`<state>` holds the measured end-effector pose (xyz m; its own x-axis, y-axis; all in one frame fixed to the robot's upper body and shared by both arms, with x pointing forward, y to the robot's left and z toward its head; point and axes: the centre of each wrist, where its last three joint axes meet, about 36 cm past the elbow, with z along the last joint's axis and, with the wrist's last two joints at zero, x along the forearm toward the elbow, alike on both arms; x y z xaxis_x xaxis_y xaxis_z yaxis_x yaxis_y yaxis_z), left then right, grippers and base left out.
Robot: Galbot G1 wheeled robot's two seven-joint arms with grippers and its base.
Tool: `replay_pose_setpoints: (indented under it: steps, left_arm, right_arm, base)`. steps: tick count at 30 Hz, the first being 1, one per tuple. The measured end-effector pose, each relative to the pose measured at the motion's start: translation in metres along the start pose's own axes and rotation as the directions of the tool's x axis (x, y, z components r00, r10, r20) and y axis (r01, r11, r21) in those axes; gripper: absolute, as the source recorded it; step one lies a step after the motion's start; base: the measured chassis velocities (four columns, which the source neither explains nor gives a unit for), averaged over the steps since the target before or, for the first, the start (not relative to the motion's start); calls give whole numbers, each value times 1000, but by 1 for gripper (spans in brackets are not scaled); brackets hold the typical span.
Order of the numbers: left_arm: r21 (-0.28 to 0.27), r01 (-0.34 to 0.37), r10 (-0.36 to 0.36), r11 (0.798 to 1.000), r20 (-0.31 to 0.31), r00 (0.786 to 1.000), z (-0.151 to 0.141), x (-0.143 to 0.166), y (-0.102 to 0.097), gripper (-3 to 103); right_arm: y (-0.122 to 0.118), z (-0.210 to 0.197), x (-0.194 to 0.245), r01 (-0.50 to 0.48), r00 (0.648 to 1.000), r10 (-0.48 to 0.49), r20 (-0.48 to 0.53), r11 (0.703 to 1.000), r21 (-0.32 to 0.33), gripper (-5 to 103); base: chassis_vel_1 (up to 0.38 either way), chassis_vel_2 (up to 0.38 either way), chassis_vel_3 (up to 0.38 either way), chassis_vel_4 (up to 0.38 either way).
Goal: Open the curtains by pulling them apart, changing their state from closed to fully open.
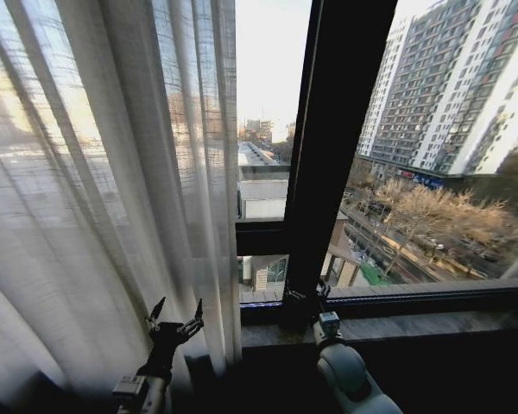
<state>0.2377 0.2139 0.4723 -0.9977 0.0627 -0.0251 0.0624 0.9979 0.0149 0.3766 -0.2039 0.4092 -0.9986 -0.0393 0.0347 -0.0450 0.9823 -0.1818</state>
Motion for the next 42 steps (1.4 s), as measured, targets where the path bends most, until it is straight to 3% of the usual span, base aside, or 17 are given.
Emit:
replay_pose_setpoints:
  steps: [10, 19, 28, 32, 37, 42]
  left_arm:
    - [3, -6, 6, 1000, 7, 1000, 14, -30, 4, 100]
    - [7, -73, 73, 997, -23, 997, 23, -51, -11, 100]
    - [3, -21, 21, 1000, -41, 999, 45, -95, -5, 100]
    - [11, -30, 30, 999, -48, 998, 46, -104, -6, 103]
    - [27, -43, 44, 999, -64, 997, 47, -104, -8, 92]
    - [30, -56, 58, 998, -68, 996, 48, -101, -6, 71]
  right_arm:
    - [2, 2, -1, 2, 1000, -2, 11, 1000, -5, 100]
    - [-1, 4, 4, 4, 1000, -4, 12, 1000, 4, 100]
    - [-1, 5, 5, 3, 1000, -3, 26, 1000, 3, 100]
    - [-3, 3, 5, 0, 999, 0, 34, 1000, 6, 100]
    - [-6, 2, 4, -7, 999, 7, 40, 1000, 7, 100]
    - [-6, 3, 1, -9, 999, 9, 40, 1000, 7, 100]
  base:
    - [-3, -6, 6, 4]
    - [0, 0, 0, 0]
    - [0, 0, 0, 0]
    - [0, 0, 0, 0]
    - [0, 0, 0, 0]
    - [0, 0, 0, 0]
